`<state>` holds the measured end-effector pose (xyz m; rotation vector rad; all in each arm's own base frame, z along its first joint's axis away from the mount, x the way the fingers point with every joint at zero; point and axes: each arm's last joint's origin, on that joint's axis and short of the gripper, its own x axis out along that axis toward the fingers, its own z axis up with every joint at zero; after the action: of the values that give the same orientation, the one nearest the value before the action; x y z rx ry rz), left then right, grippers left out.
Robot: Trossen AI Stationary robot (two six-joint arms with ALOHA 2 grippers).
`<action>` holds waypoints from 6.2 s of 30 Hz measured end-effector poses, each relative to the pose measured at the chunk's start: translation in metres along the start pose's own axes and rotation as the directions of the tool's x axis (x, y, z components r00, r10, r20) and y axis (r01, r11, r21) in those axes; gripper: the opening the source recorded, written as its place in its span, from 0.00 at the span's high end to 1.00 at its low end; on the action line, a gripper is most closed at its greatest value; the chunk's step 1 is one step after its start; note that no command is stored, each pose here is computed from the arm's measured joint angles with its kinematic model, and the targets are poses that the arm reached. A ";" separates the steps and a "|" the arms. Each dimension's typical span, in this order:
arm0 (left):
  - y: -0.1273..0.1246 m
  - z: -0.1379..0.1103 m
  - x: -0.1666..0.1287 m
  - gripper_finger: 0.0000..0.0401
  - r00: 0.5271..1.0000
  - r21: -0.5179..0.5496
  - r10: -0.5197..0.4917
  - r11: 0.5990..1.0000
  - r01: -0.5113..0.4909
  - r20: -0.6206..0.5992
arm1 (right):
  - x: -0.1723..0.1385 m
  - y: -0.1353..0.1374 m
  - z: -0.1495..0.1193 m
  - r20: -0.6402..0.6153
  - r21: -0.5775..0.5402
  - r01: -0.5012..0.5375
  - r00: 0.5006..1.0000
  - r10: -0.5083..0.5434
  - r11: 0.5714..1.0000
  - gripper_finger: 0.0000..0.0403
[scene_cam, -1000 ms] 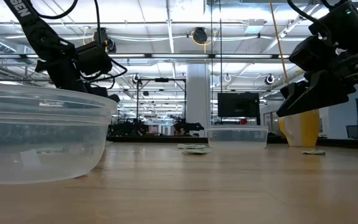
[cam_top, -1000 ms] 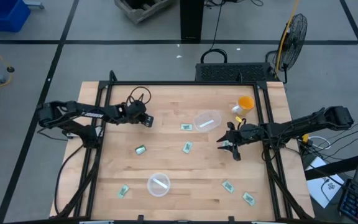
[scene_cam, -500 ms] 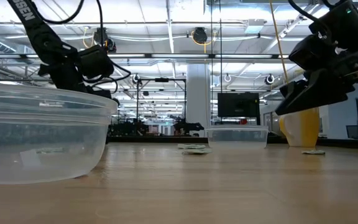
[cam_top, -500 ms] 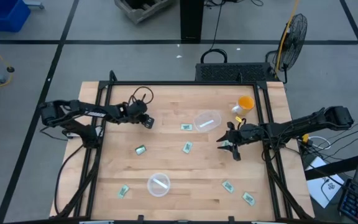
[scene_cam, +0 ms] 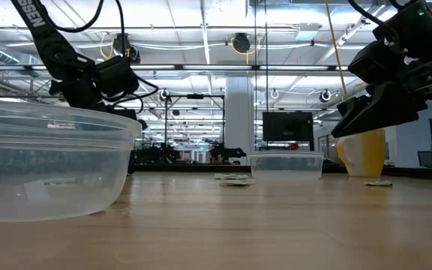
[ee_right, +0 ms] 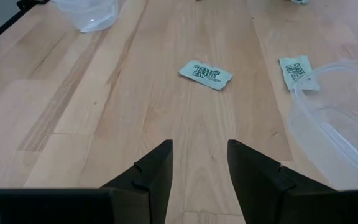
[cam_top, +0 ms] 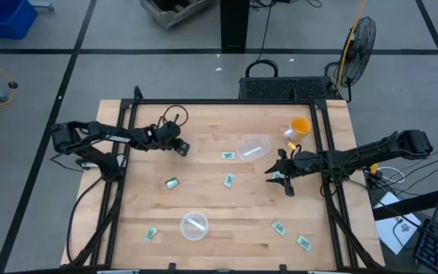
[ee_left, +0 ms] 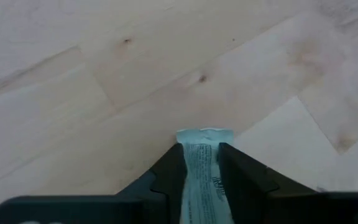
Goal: Pick and place Stevia / Truvia into bins
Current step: Put the stevia packet into the transparent container
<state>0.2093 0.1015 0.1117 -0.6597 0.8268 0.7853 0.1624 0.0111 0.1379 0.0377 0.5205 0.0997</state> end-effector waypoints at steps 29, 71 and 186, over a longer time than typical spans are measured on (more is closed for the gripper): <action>-0.106 -0.024 -0.045 0.99 0.561 0.222 -0.824 0.535 0.815 -0.072 | 0.000 0.000 0.000 -0.001 0.001 0.000 1.000 0.000 1.000 0.64; -0.226 -0.175 -0.092 0.92 0.856 0.264 -0.359 0.843 0.468 -0.372 | 0.000 0.000 -0.001 -0.004 -0.003 0.000 1.000 0.000 1.000 0.64; -0.154 0.039 -0.144 0.78 0.900 0.592 -0.312 0.803 0.078 0.305 | 0.038 0.111 0.018 -0.324 -0.074 -0.422 0.867 0.378 0.904 0.64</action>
<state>0.2858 -0.0019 0.2829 -0.0378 0.5637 0.4135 0.1947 0.1257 0.1412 -0.0102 0.8077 0.5604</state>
